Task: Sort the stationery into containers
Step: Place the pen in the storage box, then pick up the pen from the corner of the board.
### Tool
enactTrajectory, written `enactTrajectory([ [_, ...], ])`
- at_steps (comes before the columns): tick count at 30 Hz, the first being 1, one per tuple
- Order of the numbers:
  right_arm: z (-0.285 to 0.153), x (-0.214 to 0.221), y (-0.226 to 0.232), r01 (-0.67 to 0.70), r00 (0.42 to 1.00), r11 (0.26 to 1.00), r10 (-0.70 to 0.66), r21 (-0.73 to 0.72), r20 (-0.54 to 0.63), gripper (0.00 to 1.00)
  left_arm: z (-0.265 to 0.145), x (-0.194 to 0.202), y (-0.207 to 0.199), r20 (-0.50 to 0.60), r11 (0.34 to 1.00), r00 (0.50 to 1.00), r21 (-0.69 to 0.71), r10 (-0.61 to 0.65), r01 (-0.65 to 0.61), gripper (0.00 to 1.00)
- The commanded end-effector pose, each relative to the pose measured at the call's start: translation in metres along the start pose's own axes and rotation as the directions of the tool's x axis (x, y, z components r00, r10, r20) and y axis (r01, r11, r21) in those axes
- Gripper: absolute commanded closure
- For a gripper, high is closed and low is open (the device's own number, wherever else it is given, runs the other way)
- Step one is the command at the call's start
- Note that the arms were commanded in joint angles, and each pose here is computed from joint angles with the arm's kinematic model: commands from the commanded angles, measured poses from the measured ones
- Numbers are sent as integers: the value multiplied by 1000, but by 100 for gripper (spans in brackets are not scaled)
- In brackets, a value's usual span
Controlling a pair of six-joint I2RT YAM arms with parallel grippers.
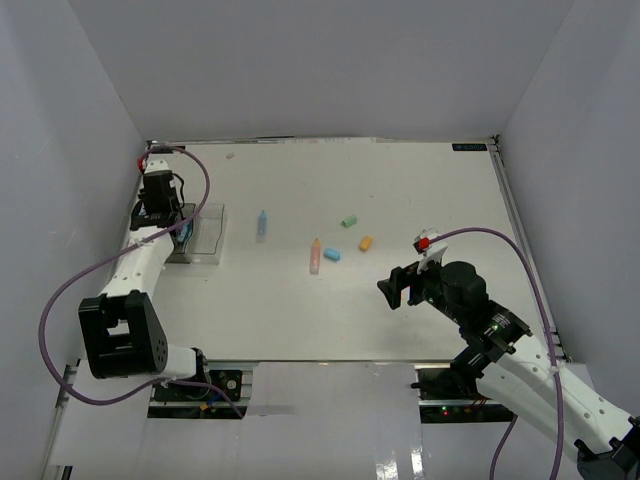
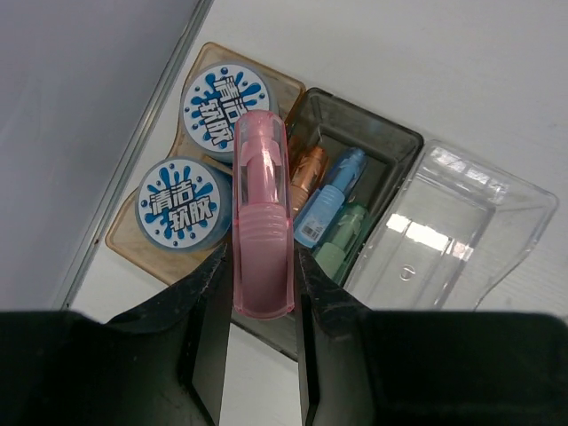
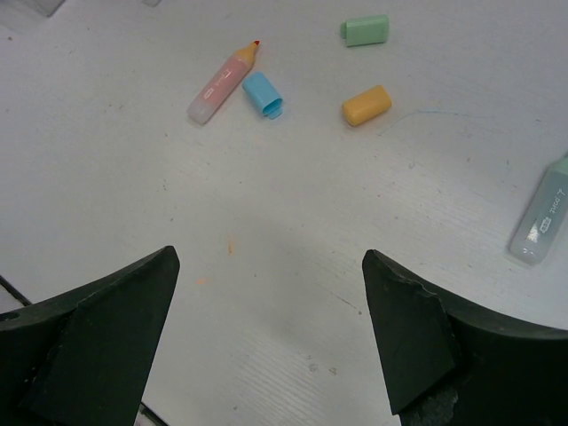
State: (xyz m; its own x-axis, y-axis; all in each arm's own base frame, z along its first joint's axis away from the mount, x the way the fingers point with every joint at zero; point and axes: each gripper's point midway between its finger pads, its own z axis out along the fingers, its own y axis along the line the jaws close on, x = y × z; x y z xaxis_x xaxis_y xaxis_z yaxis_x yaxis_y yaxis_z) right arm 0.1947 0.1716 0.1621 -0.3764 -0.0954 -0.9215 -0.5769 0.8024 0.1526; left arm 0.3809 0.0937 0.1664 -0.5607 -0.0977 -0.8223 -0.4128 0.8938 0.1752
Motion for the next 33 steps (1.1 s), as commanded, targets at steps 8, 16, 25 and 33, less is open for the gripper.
enactTrajectory([
  [8,-1,-12,4,9,999,1000,-8,-21,49,10,29,46,-4,-113,1000,993,13,15,-14,64],
  [16,-1,-11,4,5,999,1000,-4,-19,47,10,32,54,-5,-129,1000,992,13,10,-9,49],
  [25,2,-9,-24,-58,998,986,56,159,15,10,10,28,-17,-88,992,993,96,-77,85,25],
  [33,8,4,-91,-110,979,857,180,504,-92,9,-52,-9,-59,-49,879,968,410,-246,244,2],
])
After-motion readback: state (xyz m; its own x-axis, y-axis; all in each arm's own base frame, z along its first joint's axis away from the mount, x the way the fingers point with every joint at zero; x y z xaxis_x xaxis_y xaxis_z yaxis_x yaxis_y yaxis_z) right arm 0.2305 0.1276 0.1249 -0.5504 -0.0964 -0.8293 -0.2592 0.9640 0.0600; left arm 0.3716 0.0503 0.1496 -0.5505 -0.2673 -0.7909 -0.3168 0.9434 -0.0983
